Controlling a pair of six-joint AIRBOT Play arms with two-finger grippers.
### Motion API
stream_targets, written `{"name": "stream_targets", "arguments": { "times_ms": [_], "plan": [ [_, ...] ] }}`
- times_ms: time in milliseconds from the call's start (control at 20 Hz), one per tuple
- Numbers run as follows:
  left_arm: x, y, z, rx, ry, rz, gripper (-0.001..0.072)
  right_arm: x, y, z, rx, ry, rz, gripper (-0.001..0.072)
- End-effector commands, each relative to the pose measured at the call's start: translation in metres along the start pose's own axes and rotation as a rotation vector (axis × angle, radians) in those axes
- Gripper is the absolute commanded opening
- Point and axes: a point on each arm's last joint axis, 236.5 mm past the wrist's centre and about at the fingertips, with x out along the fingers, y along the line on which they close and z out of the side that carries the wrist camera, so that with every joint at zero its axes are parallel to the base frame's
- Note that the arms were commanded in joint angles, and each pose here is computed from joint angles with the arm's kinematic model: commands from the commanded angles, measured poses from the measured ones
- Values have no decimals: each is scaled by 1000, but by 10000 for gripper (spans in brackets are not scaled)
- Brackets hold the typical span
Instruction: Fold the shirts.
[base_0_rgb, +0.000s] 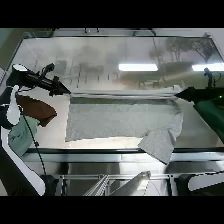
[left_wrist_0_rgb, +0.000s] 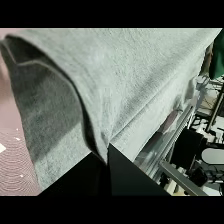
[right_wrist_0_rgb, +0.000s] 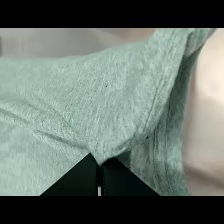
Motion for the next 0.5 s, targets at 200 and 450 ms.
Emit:
{"name": "stream_targets", "arguments": {
  "times_ms": [200,450],
  "plan": [
    [33,20,-16,-53,46,-10,1,12,-8,-30,26,68,-11,10],
    [10,5,-24,-120,87,-25,333,6,5,-35,82,89,21,278]
  ]
}}
